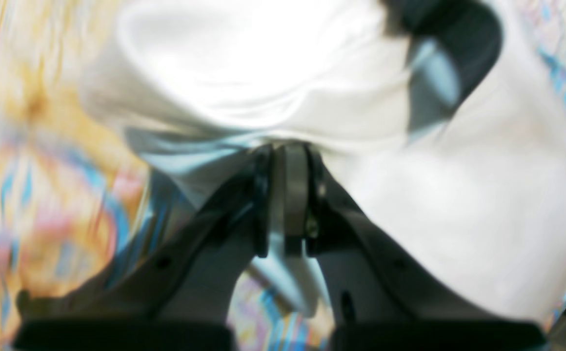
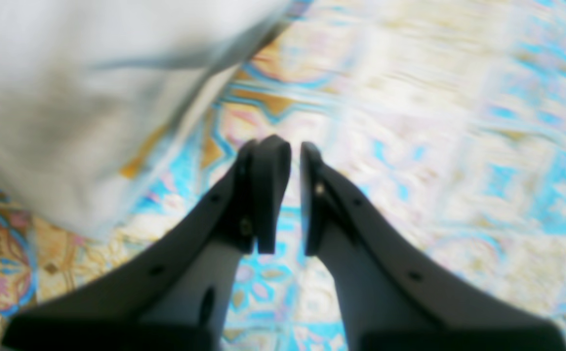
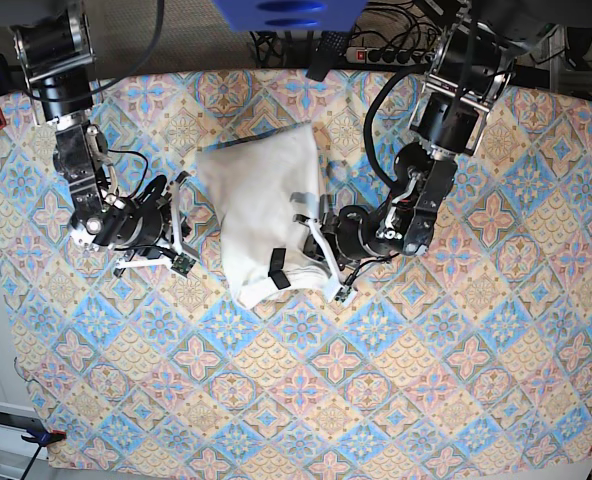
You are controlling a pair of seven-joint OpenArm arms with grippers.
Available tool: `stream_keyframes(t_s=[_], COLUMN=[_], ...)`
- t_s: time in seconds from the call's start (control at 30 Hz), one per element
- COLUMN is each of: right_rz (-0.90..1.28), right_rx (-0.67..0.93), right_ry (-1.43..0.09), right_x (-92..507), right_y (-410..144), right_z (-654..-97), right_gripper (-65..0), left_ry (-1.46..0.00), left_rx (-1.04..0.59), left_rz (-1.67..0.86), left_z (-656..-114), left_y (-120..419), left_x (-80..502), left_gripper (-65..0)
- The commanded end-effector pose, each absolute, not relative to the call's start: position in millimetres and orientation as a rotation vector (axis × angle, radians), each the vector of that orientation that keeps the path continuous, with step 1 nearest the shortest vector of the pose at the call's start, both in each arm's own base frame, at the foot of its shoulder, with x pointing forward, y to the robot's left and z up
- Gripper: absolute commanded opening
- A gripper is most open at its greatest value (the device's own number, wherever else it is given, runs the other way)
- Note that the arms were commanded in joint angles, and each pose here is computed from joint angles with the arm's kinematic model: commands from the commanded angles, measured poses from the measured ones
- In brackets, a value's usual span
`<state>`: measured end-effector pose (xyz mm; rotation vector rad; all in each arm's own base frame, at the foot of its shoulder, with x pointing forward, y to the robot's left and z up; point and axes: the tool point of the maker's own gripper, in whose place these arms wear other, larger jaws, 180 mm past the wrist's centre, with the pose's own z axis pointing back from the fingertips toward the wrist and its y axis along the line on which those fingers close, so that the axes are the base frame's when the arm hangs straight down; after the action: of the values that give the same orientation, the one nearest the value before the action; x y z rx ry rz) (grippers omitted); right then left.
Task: Fold the T-shirt properly
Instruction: 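Grasp the bundle with both grippers and drag it toward the right arm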
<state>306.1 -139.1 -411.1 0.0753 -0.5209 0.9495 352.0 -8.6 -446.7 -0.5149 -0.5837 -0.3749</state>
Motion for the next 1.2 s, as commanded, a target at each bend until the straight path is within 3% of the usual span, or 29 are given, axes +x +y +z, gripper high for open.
stream_keyframes(t_s=[0.0, 0.27, 0.37, 0.77, 1.17], right_rz=[0.954, 1.026, 1.044, 1.023, 1.089], right_rx=[0.085, 0.053, 0.062, 0.425, 0.618], right_ry=[-0.571, -0.626, -0.638, -0.702, -0.553], right_x=[310.7, 294.5, 284.4, 252.5, 244.7], right_y=[-133.8, -115.9, -106.4, 21.1, 107.9], right_z=[-398.0, -369.3, -364.0, -361.3, -402.2], right_gripper=[-57.5, -57.5, -57.5, -57.5, -57.6], left_ry=[-0.645, -0.678, -0.735, -0.828, -0.828], left_rx=[-0.542, -0.556, -0.532, -0.322, -0.252], left_rz=[-0.377, -0.361, -0.299, 0.019, 0.022], left_z=[-426.9, -413.7, -402.2, -382.8, -367.0], left_y=[-18.3, -20.9, 12.4, 169.4, 187.1], left_x=[371.1, 383.8, 387.3, 308.3, 247.9], left_gripper=[-61.3, -61.4, -61.5, -61.7, -61.7])
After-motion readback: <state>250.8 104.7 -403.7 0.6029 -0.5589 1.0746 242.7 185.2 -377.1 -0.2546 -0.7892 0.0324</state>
